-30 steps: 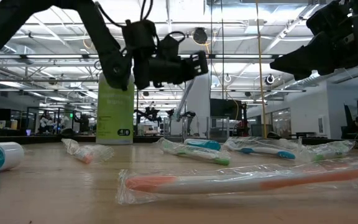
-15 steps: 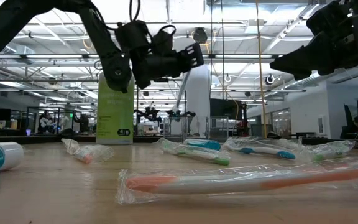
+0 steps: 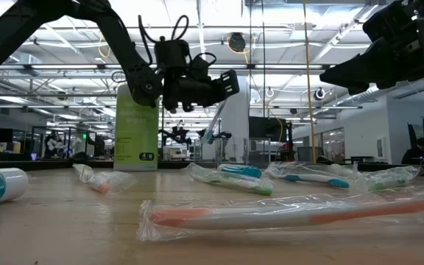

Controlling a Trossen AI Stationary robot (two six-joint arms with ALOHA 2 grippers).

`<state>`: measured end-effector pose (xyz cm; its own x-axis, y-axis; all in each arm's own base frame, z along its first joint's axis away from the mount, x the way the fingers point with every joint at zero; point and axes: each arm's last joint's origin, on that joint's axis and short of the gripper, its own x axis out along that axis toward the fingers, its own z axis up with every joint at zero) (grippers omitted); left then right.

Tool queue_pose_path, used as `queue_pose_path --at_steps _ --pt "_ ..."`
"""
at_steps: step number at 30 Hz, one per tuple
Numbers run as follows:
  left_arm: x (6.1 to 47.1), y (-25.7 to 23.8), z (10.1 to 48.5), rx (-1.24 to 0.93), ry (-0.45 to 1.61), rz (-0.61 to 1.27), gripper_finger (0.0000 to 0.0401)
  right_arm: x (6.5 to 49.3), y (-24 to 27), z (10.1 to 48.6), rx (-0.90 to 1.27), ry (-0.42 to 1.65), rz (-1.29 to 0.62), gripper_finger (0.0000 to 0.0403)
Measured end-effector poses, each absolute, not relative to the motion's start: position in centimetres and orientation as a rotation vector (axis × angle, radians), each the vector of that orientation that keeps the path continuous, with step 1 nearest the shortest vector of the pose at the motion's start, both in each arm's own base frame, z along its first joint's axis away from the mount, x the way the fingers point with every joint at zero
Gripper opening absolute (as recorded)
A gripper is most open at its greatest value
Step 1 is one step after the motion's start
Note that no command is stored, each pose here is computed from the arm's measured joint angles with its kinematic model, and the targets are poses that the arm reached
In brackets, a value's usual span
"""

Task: Pick & Place toothbrushing station
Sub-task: Put the left blue toothbrush into the transparent organizer, then put the top mouthwash bottle into the transparent organizer

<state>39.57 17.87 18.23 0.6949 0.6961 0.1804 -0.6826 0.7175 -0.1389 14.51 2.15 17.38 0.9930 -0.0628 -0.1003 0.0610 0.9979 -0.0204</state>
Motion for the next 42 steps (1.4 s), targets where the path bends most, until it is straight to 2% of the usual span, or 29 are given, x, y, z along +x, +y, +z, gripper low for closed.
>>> queue_pose_path --at_steps 7,13,18,21,24,29,33,37,42 --pt "40.4 16.4 17.4 -0.025 -0.112 0.724 0.0030 14.5 2.2 17.4 -0.017 0.102 -0.062 0.0096" --pt "40.8 15.6 16.5 0.102 0.034 0.708 0.0031 14.5 2.2 17.4 -0.017 0.102 -0.062 0.0096" --pt "41.0 14.9 15.7 0.046 0.098 0.690 0.0032 14.5 2.2 17.4 -0.022 0.102 -0.062 0.0095" --pt "41.1 14.6 15.5 0.052 0.120 0.694 0.0042 14.5 2.2 17.4 -0.023 0.102 -0.062 0.0096" --pt "41.1 14.4 15.7 0.050 0.118 0.708 0.0069 14.5 2.1 17.4 -0.024 0.102 -0.062 0.0095" --pt "40.7 14.2 17.4 0.041 0.116 0.767 0.0123 14.5 2.2 17.4 -0.035 0.102 -0.061 0.0095" --pt "39.9 13.6 19.0 0.041 0.196 0.862 0.0150 14.5 2.2 17.4 -0.036 0.103 -0.061 0.0096" --pt "38.7 12.6 21.1 0.038 0.284 0.887 0.0158 14.5 2.2 17.4 -0.036 0.103 -0.061 0.0096" --pt "36.8 11.0 23.8 0.028 0.400 0.801 0.0159 14.5 2.2 17.4 -0.035 0.102 -0.061 0.0095"
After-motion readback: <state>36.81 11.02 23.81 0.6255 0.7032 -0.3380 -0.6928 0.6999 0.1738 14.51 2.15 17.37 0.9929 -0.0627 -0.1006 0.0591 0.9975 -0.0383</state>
